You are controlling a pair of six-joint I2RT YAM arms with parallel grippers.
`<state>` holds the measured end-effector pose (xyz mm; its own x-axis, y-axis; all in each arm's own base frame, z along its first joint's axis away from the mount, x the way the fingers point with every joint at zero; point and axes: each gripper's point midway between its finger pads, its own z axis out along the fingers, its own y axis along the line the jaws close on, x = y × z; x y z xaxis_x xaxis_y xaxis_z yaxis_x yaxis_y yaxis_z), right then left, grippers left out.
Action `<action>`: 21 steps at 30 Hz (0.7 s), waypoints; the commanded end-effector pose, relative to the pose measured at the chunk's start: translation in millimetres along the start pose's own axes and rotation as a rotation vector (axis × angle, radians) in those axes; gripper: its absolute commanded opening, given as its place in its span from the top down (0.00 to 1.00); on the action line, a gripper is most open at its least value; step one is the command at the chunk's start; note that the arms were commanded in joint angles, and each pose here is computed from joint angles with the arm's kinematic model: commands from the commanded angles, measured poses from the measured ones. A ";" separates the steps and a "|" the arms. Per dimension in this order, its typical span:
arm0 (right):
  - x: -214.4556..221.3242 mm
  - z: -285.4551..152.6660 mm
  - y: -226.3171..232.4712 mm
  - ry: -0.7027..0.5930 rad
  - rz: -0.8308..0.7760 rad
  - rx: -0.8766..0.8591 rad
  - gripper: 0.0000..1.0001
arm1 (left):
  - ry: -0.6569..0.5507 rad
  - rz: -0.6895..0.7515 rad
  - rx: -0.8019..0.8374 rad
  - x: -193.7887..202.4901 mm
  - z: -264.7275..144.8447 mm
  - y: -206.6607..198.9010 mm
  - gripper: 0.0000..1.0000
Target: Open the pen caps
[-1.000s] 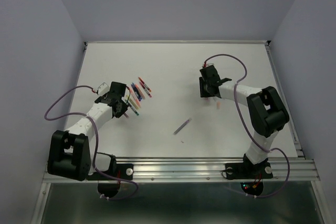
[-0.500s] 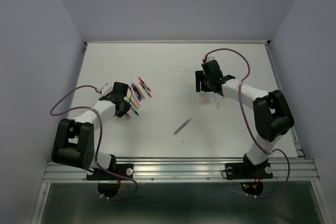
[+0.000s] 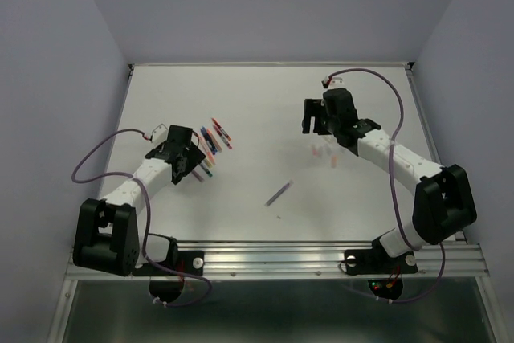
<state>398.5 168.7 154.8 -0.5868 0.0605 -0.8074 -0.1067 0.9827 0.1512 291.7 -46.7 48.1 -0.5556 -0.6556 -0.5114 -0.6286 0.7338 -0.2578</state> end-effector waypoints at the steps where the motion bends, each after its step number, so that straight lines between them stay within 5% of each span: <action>1: -26.5 -20.2 6.4 -0.107 0.050 -0.020 0.14 | -0.034 -0.004 0.105 -15.6 -33.5 -12.8 0.10; 3: -33.3 -30.9 4.5 -0.142 0.074 -0.020 0.00 | -0.056 0.027 0.206 -23.1 -52.6 -28.7 0.01; 11: -44.0 -59.0 -10.2 -0.234 0.170 0.025 0.00 | -0.005 0.320 0.686 16.6 -134.9 -123.9 0.01; 21: -47.8 -96.0 -49.2 -0.355 0.352 0.135 0.00 | 0.186 0.748 0.887 123.5 -148.4 -162.7 0.01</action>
<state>355.0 120.6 216.1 -0.3776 0.3192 -0.8692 0.0853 0.9467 0.3106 253.0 -237.2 143.1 -0.7720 -0.1233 -0.6236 0.2613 0.8327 -0.4882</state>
